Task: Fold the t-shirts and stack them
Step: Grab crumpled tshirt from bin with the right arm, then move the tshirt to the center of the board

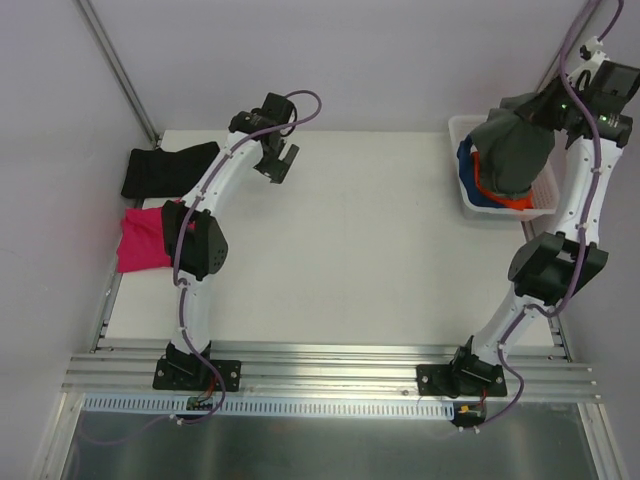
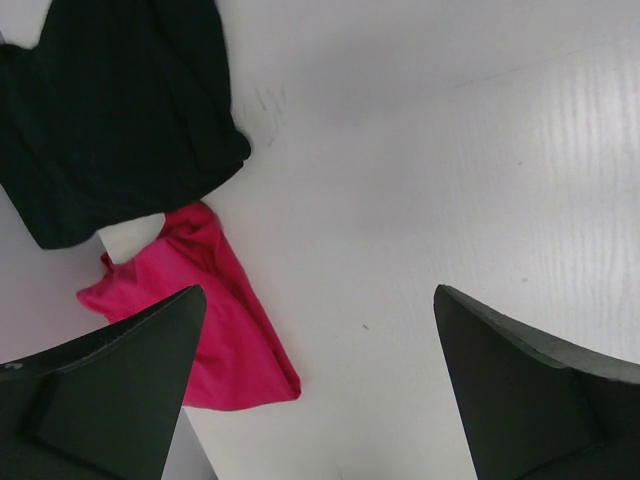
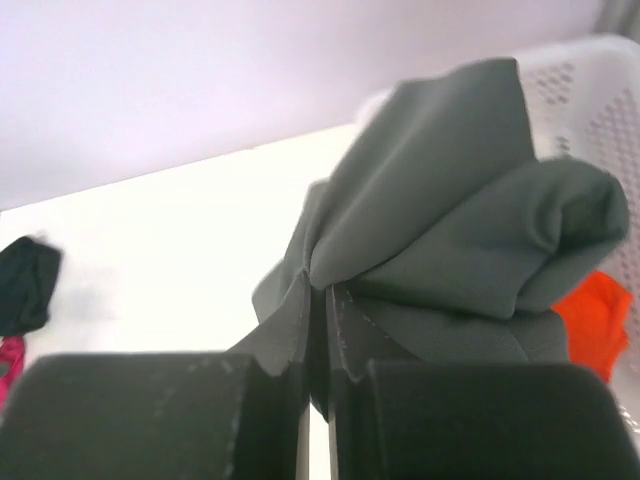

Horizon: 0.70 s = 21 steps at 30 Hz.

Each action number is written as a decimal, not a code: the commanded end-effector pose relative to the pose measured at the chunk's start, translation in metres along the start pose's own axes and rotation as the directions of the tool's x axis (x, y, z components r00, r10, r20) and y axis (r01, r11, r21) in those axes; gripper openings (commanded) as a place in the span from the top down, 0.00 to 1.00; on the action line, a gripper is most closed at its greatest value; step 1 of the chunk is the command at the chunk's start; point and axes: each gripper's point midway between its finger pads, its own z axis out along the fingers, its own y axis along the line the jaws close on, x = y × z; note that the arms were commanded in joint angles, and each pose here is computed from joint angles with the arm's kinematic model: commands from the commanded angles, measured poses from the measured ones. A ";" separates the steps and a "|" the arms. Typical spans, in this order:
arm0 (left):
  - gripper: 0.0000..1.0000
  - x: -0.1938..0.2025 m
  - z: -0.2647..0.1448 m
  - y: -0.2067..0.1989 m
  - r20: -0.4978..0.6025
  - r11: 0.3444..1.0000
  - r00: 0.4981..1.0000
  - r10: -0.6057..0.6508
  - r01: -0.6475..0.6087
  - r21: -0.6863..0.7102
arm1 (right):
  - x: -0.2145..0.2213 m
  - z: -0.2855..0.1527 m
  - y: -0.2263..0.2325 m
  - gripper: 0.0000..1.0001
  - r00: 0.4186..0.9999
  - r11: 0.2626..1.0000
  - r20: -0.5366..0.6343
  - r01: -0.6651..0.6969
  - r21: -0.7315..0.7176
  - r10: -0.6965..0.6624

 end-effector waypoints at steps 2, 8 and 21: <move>0.01 0.027 -0.009 0.035 -0.072 0.989 0.986 -0.148 0.149 0.007 | -0.016 -0.027 0.104 0.99 0.993 0.973 0.076 0.107 -0.203 -0.093; 0.01 0.028 -0.016 0.071 -0.046 0.973 0.972 -0.229 0.227 -0.032 | 0.016 -0.027 0.235 0.99 0.965 0.869 0.087 0.259 -0.421 -0.245; 0.01 -0.054 -0.133 0.207 0.500 0.800 0.750 -0.433 0.575 -0.171 | 0.070 -0.066 0.304 0.76 0.955 0.812 0.062 0.278 -0.513 -0.289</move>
